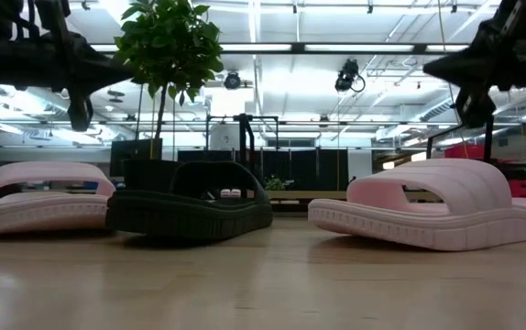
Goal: Pick and place slides into the shelf
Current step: Put the right pink slide on the shelf
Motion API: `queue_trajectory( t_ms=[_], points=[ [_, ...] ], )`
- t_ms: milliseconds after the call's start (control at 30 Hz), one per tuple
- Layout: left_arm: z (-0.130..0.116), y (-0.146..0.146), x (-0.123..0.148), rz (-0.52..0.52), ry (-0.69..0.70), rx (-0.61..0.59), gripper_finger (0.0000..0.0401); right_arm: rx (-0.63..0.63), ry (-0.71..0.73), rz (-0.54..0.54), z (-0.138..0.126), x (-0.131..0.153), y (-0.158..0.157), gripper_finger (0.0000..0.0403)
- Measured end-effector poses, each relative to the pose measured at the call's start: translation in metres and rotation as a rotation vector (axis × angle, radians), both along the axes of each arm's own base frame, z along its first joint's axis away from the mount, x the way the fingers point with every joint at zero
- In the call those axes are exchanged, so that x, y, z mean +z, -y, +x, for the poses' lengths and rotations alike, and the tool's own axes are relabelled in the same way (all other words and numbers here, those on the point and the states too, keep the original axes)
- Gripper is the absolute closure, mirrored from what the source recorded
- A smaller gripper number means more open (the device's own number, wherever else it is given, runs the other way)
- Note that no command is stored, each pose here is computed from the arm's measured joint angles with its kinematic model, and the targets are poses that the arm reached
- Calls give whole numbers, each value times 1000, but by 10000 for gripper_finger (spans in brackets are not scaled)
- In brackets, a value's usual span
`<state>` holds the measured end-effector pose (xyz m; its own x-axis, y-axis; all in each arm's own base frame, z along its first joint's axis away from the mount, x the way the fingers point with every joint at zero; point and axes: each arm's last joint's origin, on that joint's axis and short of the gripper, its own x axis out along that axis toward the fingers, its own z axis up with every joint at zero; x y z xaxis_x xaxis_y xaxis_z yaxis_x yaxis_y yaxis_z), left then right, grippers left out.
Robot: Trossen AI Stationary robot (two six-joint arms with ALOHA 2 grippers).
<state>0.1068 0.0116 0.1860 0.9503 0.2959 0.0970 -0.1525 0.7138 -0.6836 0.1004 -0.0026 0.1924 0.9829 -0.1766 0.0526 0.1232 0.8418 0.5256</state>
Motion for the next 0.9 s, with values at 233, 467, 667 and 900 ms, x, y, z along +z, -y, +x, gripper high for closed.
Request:
queue_trajectory(
  t_ms=[233,467,667,900],
  points=[
    [-2,0,10,15,106,11,393,-2,-34,-72,5,37,0,385],
    [-7,0,42,102,156,45,380,1,-82,-84,28,77,-1,385],
    [-7,-1,82,243,23,88,387,-46,-159,-51,59,105,6,385],
    [7,-2,131,364,-90,92,374,38,-142,-7,92,144,27,385]
  ],
)
